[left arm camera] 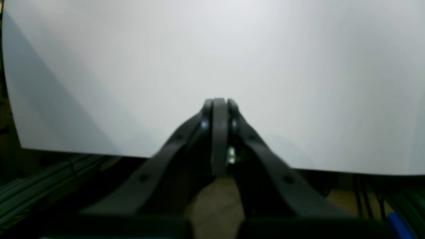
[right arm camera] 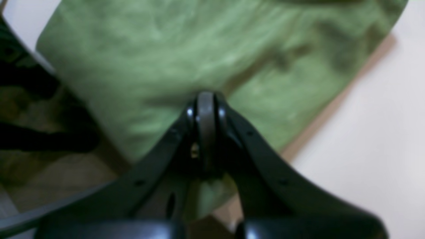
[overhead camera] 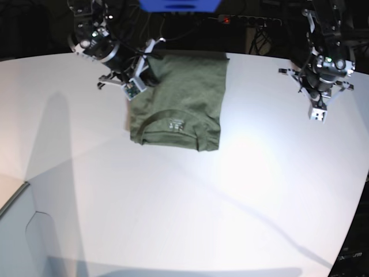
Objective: Layout the t-shirt on the table in an organized manner, then fold the t-shirt properly
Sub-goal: 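Tug the folded shirt's collar edge with the right gripper to square it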
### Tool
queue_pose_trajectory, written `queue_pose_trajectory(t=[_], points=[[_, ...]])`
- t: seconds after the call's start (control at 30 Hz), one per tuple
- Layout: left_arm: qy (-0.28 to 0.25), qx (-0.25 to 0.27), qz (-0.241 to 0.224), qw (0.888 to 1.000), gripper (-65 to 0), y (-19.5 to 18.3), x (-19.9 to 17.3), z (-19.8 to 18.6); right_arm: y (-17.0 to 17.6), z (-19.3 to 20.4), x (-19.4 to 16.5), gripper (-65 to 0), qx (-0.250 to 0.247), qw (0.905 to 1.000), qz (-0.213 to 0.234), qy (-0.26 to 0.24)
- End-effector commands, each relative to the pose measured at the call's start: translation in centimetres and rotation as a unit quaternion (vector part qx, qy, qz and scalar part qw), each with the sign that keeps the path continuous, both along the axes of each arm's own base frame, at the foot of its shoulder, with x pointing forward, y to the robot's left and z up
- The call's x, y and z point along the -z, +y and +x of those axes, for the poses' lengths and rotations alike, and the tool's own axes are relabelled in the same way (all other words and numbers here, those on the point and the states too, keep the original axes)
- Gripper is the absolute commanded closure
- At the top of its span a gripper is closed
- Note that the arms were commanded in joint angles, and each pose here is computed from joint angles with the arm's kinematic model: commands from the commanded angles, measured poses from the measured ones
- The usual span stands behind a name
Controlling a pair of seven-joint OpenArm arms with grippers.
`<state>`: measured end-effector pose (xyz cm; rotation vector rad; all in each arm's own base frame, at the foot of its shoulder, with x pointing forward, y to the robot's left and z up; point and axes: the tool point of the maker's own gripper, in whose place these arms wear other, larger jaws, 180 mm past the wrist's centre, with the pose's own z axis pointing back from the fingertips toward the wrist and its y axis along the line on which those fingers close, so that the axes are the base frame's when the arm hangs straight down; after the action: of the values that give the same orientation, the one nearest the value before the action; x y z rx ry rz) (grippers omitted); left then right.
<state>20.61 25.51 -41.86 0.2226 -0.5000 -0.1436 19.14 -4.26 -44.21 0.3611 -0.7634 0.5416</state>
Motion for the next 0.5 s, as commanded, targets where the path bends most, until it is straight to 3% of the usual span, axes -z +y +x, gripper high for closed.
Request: queue_pose_trajectory(t=[0.0, 0.47], points=[[-0.006, 0.003, 0.007, 1.0, 0.0, 0.3, -0.5, -0.1, 0.5, 0.2, -0.7, 0.0, -0.008, 0.9998, 0.015, -0.012], [0.047, -0.032, -0.017, 0.998, 0.0, -0.4, 2.1, -5.4, -0.2, 1.7, 1.4, 0.0, -0.006, 0.9999, 0.01, 0.008]])
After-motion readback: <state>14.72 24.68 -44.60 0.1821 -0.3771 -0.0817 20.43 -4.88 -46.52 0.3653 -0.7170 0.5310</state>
